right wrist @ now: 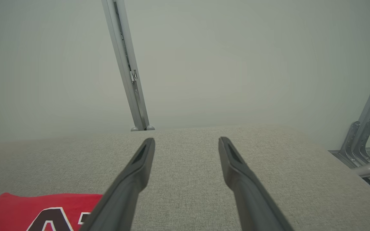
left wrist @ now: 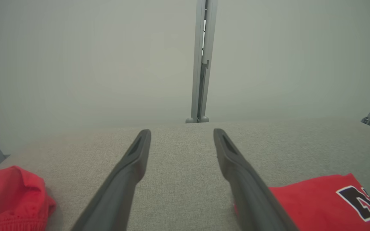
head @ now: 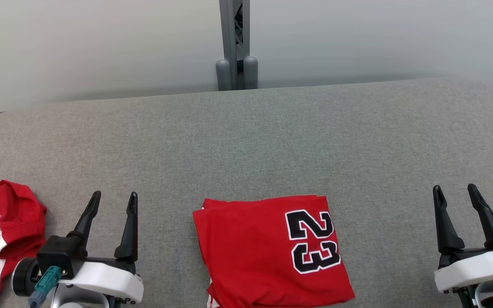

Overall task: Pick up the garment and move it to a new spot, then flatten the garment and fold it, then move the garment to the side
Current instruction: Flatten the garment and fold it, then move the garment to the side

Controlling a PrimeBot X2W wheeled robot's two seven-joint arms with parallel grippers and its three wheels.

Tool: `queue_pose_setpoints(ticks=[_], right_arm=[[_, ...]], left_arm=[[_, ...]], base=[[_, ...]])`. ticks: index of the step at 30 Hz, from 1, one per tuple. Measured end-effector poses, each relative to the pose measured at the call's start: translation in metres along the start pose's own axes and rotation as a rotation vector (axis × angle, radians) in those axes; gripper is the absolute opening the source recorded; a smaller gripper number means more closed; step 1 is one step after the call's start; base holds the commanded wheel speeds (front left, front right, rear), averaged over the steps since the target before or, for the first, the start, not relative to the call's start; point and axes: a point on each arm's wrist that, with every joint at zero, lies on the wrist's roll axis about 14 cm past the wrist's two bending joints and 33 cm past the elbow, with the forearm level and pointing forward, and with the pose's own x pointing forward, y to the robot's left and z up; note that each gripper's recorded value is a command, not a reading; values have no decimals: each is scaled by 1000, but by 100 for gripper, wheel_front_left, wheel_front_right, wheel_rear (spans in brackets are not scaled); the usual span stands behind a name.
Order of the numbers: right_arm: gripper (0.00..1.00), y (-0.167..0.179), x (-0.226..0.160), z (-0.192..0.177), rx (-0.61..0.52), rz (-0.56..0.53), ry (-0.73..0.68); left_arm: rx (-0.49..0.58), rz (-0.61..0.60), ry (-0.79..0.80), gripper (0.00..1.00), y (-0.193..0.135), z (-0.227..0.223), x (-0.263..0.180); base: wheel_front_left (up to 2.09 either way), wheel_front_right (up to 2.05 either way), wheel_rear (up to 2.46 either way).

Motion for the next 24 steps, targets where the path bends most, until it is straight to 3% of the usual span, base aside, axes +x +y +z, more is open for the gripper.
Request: queue_pose_setpoints(ticks=[13,24], right_arm=[[100,18,8,-10,-16,67,45],[100,107,-13,-111,12,354,415]], left_arm=[[4,16,5,100,5,0,-4],[-9,42,20,100,11,-6,-5]], base=[[0,0,0],[0,0,0]])
